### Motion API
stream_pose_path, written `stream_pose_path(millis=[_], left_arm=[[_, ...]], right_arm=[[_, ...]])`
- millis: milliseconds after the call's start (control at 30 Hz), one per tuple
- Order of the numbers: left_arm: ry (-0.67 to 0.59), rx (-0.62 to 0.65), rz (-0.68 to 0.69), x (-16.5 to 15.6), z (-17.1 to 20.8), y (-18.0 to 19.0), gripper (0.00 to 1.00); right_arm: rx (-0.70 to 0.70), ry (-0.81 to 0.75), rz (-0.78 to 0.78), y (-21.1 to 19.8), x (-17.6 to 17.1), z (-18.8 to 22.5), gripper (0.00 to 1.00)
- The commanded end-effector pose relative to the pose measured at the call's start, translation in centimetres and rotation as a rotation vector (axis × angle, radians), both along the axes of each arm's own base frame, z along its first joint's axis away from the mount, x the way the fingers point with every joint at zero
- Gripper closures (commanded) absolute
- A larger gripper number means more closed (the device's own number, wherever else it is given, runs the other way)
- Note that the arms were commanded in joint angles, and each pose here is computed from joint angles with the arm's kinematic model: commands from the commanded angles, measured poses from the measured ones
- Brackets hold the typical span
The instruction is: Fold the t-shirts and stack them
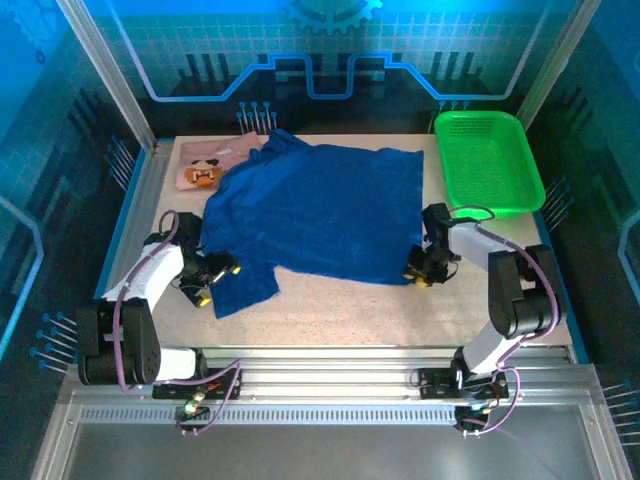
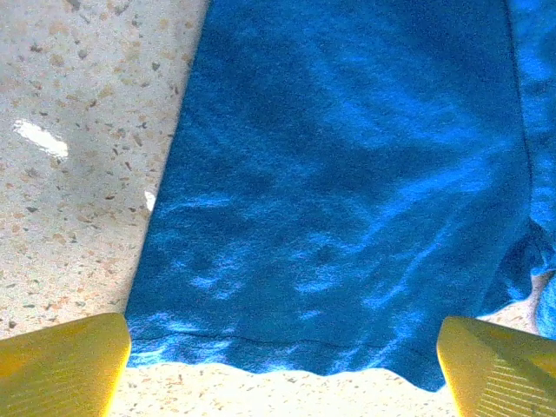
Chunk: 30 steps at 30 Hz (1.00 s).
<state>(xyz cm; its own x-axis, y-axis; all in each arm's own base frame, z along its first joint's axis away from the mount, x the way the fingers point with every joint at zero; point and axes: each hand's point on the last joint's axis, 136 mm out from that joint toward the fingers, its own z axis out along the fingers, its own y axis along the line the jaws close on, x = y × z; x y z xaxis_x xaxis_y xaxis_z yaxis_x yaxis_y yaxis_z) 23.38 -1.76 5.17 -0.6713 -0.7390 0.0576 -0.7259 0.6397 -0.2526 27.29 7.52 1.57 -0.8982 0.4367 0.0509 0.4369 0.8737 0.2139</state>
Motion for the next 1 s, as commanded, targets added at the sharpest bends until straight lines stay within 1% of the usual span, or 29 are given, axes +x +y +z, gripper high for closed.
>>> stream_pose_path(millis=[0, 67, 167, 333, 433, 633, 767, 967], left_arm=[[0.056, 0.003, 0.01, -2.3, -0.3, 0.1, 0.08], [0.069, -0.009, -0.002, -3.1, -0.2, -0.3, 0.08], [0.09, -0.026, -0.034, -4.2, -0.3, -1.4, 0.1], [0.153, -0.003, -0.066, -5.6, -1.1, -2.3, 0.12], [0.169, 0.032, -0.055, -5.9, -1.1, -1.9, 0.16], [0.173, 0.1, -0.022, -6.2, -0.8, -0.7, 0.26], [0.186, 0.098, -0.026, -6.3, -1.1, -0.7, 0.3], [0.214, 0.083, -0.015, -6.6, -2.7, -0.9, 0.36]], right_arm=[[-0.082, 0.024, -0.005, -1.1, 0.2, -0.9, 0.82], [-0.083, 0.026, -0.017, -1.2, 0.3, -0.9, 0.9], [-0.085, 0.021, -0.026, -1.3, 0.3, -0.7, 0.96], [-0.088, 0.014, -0.028, -1.3, 0.6, -0.3, 0.97], [-0.085, 0.013, -0.022, -1.3, 0.7, 0.0, 0.97], [-0.085, 0.005, -0.015, -1.3, 0.7, 0.5, 0.98], [-0.088, 0.0, -0.018, -1.6, 0.7, 0.9, 0.98], [-0.086, -0.011, -0.023, -1.8, 0.8, 1.3, 0.98]])
